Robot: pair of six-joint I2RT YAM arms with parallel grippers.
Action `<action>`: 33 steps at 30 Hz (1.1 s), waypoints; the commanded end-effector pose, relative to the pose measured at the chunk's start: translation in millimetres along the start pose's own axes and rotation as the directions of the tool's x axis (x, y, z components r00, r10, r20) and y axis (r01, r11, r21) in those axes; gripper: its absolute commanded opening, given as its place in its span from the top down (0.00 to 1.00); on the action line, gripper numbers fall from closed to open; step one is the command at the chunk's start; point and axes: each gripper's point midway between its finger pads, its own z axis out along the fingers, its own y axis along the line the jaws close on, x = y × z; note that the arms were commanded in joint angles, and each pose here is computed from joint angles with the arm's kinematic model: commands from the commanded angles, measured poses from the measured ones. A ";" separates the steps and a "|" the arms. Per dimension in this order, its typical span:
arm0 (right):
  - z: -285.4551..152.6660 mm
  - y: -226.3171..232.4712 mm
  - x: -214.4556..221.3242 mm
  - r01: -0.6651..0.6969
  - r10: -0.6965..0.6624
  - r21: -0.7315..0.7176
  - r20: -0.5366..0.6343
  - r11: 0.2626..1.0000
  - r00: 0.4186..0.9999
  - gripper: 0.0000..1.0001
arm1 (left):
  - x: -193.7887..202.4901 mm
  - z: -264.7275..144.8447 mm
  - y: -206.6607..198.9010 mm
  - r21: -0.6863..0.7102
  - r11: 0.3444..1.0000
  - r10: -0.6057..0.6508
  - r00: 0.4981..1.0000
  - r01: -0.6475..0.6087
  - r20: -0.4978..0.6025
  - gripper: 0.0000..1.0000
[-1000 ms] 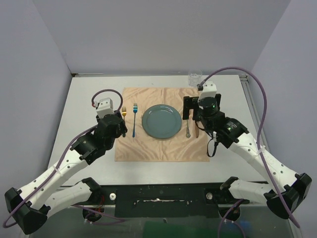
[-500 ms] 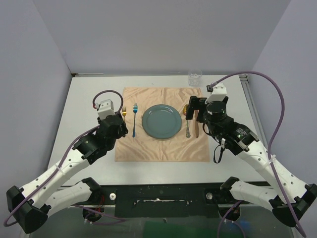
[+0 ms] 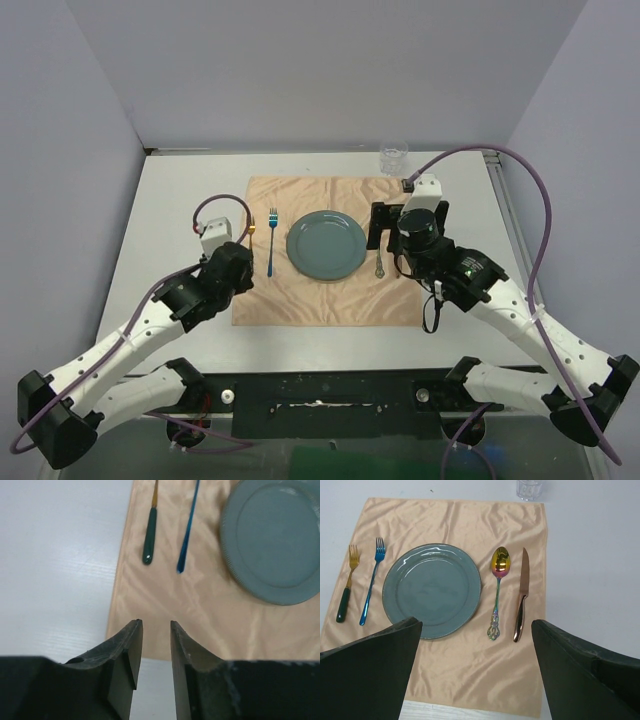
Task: Set the dinner table for one person
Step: Adjust the napkin at the center of the board.
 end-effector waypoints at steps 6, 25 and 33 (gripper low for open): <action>-4.4 -4.8 -17.8 -0.044 0.041 0.046 0.063 0.998 0.997 0.02 | 60.8 -5.0 41.6 -0.180 0.983 -0.009 0.981 -0.027 -0.194 0.79; 11.8 -2.9 -1.4 0.002 -0.005 0.066 0.045 0.998 0.999 0.02 | 123.3 20.9 75.6 -0.348 0.937 -0.063 0.969 -0.025 -0.238 0.80; 5.6 -9.2 -4.9 -0.010 0.005 0.074 0.070 0.997 0.998 0.02 | 111.4 36.7 59.6 -0.286 0.958 -0.052 0.985 0.003 -0.163 0.80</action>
